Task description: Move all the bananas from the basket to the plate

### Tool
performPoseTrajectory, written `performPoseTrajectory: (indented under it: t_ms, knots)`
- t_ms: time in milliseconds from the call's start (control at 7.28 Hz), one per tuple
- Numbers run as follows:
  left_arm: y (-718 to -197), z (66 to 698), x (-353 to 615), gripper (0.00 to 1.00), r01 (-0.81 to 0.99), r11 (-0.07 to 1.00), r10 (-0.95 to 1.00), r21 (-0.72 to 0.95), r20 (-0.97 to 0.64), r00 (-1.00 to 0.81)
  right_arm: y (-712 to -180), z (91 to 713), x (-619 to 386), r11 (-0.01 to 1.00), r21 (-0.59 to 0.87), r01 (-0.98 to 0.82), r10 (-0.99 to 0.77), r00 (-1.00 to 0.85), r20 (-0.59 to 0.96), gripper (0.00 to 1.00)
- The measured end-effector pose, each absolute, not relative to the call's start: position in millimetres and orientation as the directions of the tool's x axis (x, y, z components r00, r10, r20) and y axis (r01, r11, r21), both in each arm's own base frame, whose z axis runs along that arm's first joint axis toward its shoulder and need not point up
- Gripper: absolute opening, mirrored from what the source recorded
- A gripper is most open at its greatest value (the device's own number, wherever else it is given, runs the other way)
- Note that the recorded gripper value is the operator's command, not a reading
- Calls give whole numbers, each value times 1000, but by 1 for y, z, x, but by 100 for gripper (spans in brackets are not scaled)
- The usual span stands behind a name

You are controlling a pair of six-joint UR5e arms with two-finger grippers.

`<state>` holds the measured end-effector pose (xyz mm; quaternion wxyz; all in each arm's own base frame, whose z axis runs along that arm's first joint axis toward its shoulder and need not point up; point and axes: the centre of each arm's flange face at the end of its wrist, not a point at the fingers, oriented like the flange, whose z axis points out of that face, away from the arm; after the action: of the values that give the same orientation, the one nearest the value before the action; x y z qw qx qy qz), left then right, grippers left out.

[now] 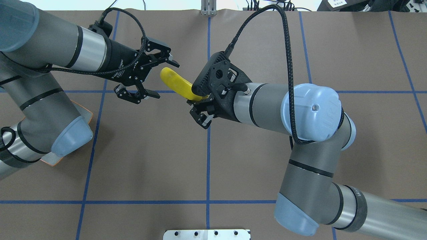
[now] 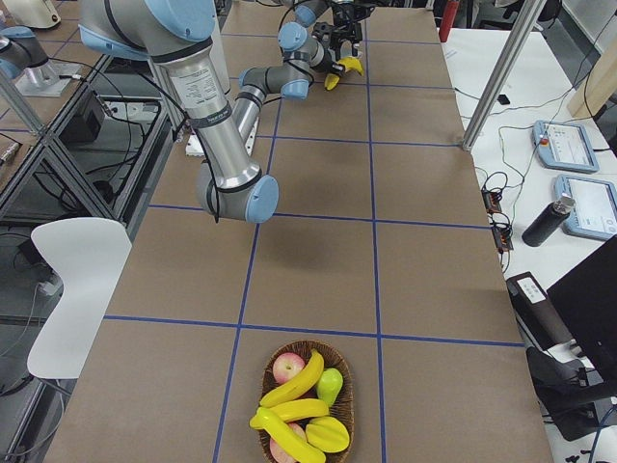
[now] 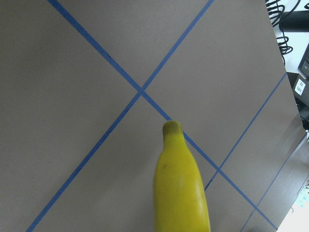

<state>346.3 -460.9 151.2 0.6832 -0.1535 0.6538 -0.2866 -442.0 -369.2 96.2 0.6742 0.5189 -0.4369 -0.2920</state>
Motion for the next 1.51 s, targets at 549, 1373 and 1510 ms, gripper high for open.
performPoseTrajectory:
  t_ms: [549,1373,1510]
  knots:
    - [-459,151,345,0,188,792,-589,-581,-808,-20,-359,94,-444,276,957,-87,-851,440,286,74]
    - [-459,157,339,0,197,793,-584,-576,-811,-18,-376,94,-427,447,872,-199,-757,436,487,100]
    - [-456,160,334,0,198,798,-578,-569,-816,-17,-396,102,-413,488,848,-207,-714,464,524,100]
